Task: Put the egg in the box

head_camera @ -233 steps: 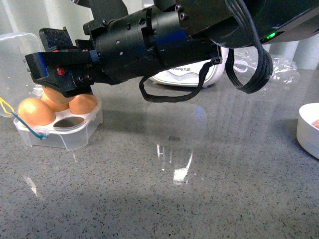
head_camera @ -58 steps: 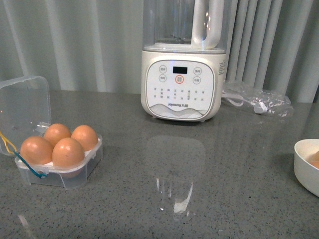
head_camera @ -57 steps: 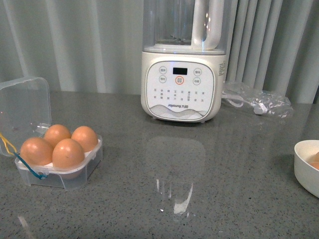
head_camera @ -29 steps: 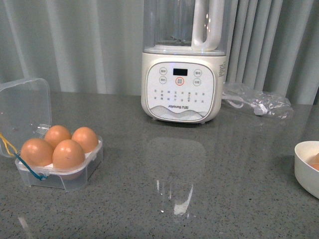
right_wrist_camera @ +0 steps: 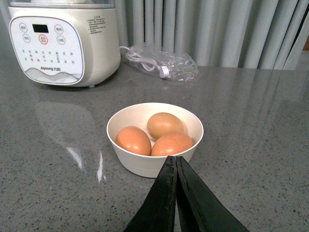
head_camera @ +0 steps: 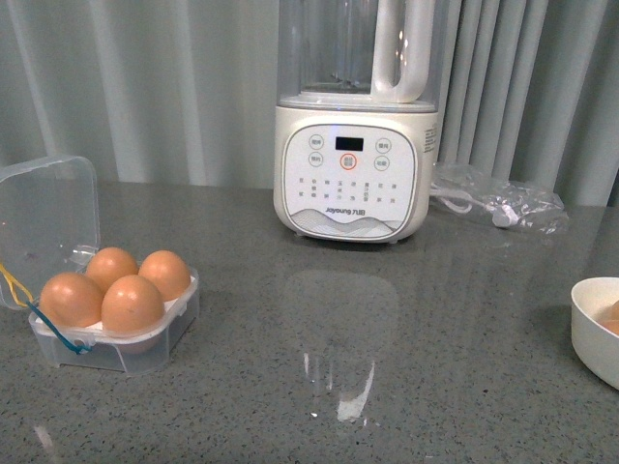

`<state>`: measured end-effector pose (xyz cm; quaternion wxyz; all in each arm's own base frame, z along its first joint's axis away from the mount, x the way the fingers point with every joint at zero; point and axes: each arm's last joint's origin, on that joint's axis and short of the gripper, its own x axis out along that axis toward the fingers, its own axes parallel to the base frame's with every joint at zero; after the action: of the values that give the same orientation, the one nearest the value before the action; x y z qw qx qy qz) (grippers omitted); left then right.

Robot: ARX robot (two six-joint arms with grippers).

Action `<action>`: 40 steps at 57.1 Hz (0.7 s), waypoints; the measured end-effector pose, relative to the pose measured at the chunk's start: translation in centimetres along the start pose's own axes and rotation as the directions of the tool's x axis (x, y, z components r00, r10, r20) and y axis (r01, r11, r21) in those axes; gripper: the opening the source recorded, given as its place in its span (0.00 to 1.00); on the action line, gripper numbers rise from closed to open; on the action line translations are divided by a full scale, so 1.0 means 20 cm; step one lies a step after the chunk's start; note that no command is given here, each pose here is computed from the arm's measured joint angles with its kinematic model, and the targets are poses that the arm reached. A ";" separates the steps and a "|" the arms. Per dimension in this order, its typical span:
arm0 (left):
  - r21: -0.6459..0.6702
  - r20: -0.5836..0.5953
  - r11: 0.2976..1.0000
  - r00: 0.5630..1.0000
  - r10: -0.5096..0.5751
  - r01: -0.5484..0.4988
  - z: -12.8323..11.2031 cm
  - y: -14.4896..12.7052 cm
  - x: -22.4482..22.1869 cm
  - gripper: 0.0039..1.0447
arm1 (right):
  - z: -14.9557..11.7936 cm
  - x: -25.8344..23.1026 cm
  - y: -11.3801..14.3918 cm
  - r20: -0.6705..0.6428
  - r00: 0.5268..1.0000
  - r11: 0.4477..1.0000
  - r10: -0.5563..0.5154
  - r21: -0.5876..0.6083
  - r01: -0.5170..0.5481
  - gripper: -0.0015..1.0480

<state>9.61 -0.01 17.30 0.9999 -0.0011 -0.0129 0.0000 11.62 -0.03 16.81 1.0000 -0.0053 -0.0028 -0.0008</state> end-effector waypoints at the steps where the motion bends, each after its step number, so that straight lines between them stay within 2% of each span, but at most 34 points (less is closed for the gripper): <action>1: 0.000 0.000 1.000 1.000 0.000 0.000 0.00 0.00 0.00 0.94 | 0.00 0.00 0.00 0.001 1.000 1.000 0.000 0.000 0.000 0.03; 23: 0.000 0.000 1.000 1.000 0.000 0.000 0.00 0.00 0.00 0.94 | 0.00 -0.05 0.00 0.000 1.000 1.000 0.000 0.000 0.000 0.03; 27: 0.000 0.000 1.000 1.000 0.000 0.000 0.00 0.00 0.00 0.94 | -0.03 -0.08 0.00 -0.034 0.999 1.000 0.001 0.000 -0.001 0.03; 40: 0.000 0.000 1.000 1.000 0.000 0.000 0.00 0.00 0.00 0.94 | -0.01 -0.09 0.00 -0.004 1.000 1.000 0.000 0.000 0.000 0.03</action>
<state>9.61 -0.01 17.30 0.9999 -0.0011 -0.0131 0.0000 9.76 -0.02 16.50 1.0000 -0.0054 -0.0009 -0.0006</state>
